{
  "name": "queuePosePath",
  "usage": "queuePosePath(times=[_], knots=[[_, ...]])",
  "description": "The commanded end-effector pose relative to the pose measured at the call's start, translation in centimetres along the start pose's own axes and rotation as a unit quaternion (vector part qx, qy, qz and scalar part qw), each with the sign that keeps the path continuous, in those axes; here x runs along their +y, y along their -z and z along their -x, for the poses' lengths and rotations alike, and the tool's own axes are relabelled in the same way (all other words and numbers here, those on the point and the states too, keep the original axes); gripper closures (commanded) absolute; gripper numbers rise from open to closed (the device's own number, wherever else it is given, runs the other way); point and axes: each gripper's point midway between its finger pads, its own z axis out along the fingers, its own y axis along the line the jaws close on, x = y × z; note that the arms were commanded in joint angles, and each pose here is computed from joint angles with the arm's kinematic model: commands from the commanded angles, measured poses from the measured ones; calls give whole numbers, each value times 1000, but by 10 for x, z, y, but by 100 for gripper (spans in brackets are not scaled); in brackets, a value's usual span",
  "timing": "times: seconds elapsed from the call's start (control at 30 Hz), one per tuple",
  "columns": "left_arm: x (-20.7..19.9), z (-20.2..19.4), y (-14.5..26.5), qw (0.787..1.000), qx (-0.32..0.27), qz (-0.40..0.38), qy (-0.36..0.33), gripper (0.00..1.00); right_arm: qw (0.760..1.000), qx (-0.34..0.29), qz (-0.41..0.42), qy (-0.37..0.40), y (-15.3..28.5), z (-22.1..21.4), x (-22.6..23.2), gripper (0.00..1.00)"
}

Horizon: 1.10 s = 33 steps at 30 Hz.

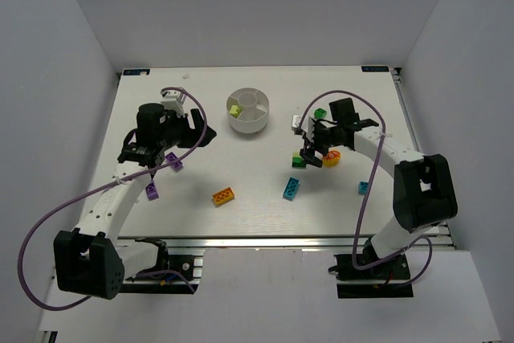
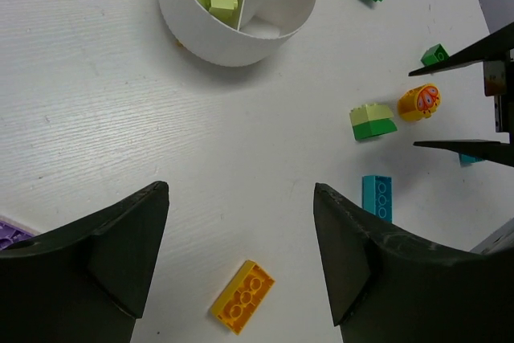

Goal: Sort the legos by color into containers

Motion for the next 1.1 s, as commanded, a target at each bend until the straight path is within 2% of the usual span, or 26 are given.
queuePosePath(times=[0.0,0.4,0.77,0.87,0.97,1.03,1.07], knots=[[-4,12,7,1000,-23,0,-16,18,999,17,-7,39,-7,4,-16,11],[-11,12,7,1000,-22,-18,-13,17,998,34,52,28,-29,-9,-3,11],[-18,7,4,999,-12,-45,-7,17,996,66,58,22,-46,-29,-7,15],[-22,7,4,998,-13,-57,-8,16,995,73,58,23,-48,-32,-8,22],[-30,6,4,997,-12,-82,-8,16,995,76,64,23,-49,-33,-5,34],[-36,2,2,995,-4,-104,0,15,994,75,68,31,-48,-33,-3,45],[-46,0,3,991,0,-134,0,15,994,74,70,38,-47,-33,-2,50]])
